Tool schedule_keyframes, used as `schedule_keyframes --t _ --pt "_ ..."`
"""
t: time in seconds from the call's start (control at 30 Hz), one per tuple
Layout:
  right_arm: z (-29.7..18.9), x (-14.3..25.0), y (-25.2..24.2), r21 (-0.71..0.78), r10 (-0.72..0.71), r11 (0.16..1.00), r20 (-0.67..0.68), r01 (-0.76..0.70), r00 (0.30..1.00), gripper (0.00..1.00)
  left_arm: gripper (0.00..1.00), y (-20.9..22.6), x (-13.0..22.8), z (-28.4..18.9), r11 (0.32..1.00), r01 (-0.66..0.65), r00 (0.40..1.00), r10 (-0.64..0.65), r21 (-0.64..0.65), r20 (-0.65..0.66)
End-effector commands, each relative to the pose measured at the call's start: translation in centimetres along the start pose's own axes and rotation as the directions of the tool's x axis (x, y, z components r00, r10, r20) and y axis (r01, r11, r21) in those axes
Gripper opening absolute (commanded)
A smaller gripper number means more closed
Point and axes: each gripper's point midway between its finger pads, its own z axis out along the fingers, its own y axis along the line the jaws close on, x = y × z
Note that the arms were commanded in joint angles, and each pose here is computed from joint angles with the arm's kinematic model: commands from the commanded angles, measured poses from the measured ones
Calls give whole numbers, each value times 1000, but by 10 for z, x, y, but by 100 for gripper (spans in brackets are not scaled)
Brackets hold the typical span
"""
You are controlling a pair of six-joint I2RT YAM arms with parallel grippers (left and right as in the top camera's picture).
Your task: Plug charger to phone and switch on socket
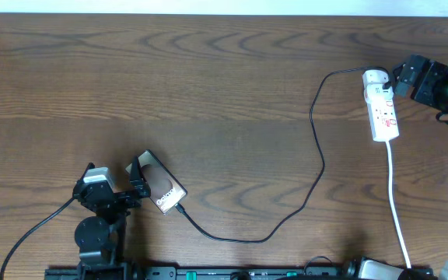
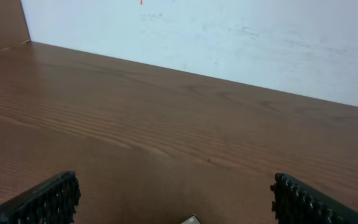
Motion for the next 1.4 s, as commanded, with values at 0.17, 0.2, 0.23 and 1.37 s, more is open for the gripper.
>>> schedule_keyframes --t 0.17,0.2,0.23,1.37 --pt "-4 -2 1 1 6 1000 12 -6 1000 99 97 6 13 1 999 -20 999 19 -28 -39" --pt "-4 -2 1 1 5 1000 12 -5 1000 99 97 6 14 1 999 -20 999 19 -28 -40" --pt "-4 -2 1 1 6 1000 12 -6 1000 99 97 6 14 1 999 -20 999 19 -28 -40" --pt "15 17 69 -47 -364 900 465 433 807 99 97 6 14 1 999 -20 999 19 -28 -40"
